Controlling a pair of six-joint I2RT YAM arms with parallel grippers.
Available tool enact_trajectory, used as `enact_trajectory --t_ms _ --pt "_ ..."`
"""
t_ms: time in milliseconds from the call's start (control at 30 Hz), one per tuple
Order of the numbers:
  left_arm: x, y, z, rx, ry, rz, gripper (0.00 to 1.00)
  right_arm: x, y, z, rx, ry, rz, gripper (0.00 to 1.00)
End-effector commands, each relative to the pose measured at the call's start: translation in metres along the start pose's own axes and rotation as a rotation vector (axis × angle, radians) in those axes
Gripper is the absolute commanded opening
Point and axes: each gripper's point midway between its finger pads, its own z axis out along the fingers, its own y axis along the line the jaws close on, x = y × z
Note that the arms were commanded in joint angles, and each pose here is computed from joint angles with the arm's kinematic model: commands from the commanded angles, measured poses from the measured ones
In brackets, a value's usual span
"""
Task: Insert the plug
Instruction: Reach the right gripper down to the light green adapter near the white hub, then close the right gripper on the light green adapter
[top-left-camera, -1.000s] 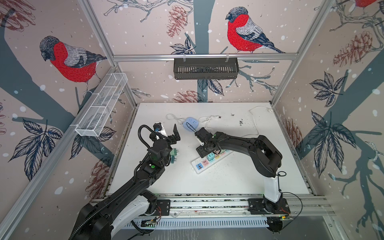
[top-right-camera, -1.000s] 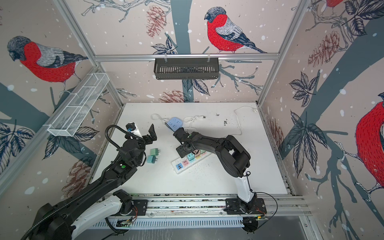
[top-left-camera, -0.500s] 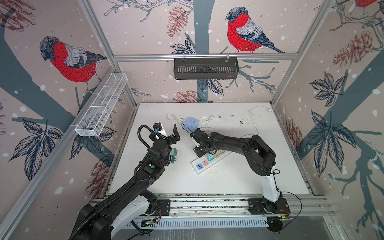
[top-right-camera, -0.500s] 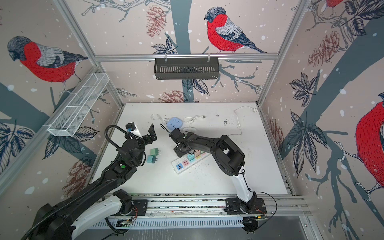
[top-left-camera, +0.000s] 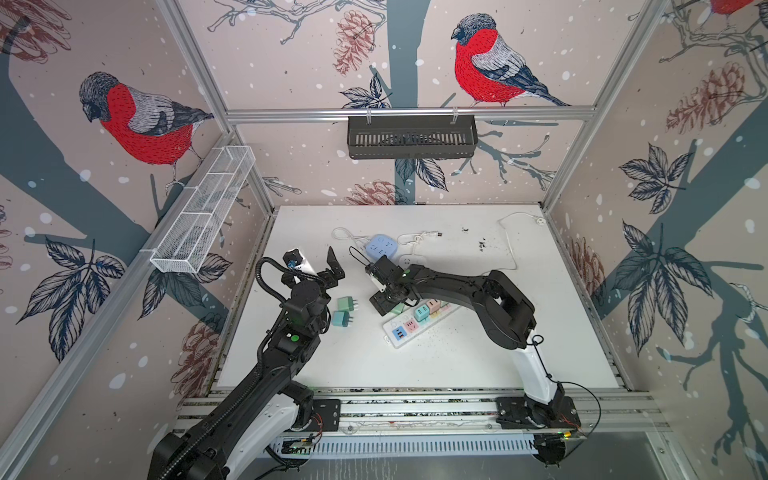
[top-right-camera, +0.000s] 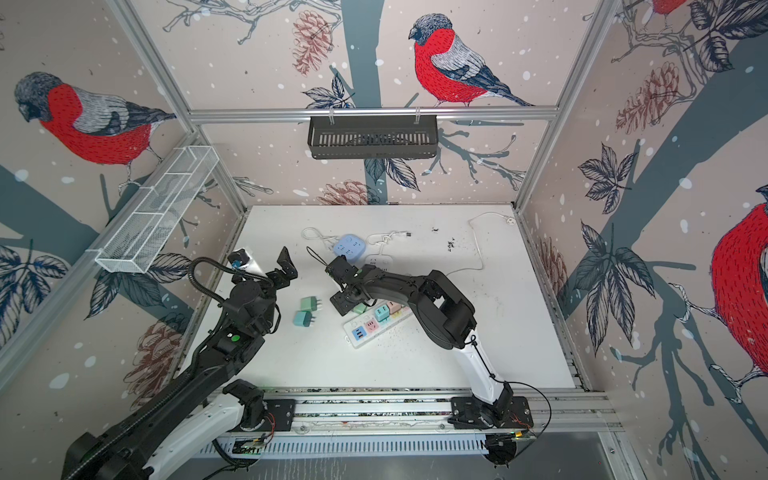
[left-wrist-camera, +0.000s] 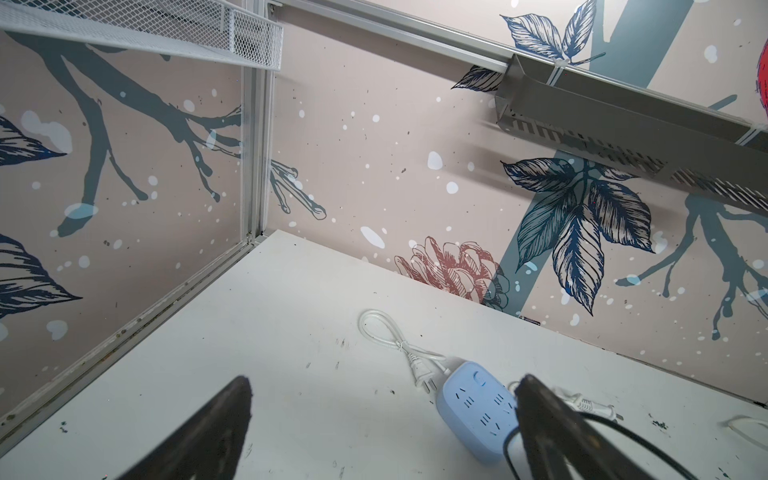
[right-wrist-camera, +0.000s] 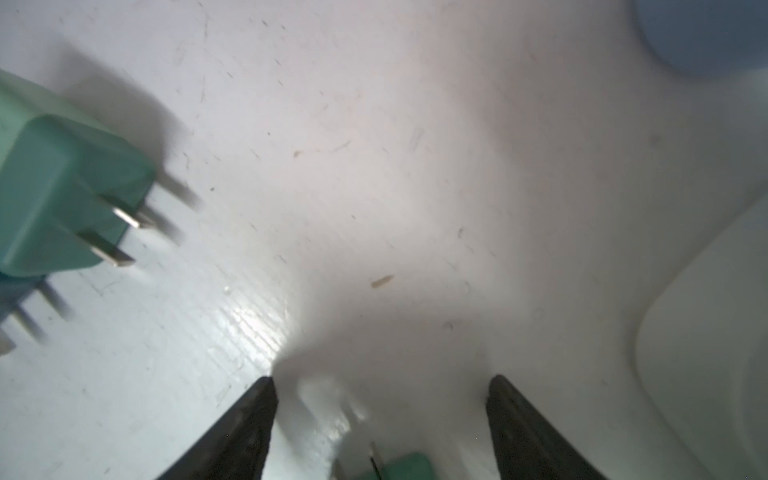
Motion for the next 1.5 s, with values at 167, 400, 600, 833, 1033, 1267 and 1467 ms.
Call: enact_trajectory --t_ms 167,400,600,833,1033,1267,1467 --pt "0.004 -0.005 0.005 0.026 0.022 -0.03 0.98 0.036 -0.018 -0.027 0.059 0.043 -0.018 0.94" --pt "0.003 -0.005 0.005 0.03 0.019 -0.029 0.98 0.061 -0.036 -0.036 0.117 0.087 -0.004 0.97" --pt "0.004 -0.008 0.005 0.041 0.026 -0.028 0.98 0.085 -0.059 -0.048 0.092 0.079 0.083 0.99" --pt "0.004 -0.009 0.005 0.05 0.027 -0.03 0.98 0.068 -0.068 -0.061 0.071 -0.008 0.137 1.0" --pt "0.004 -0.008 0.005 0.047 0.027 -0.028 0.98 0.057 -0.049 -0.054 0.056 -0.003 0.082 1.0" --pt "0.005 -0.009 0.006 0.048 0.027 -0.028 0.98 0.055 -0.036 -0.047 0.035 0.005 0.059 1.0" --pt "0.004 -0.009 0.005 0.051 0.028 -0.028 0.98 0.049 -0.043 -0.039 0.078 -0.004 0.079 0.98"
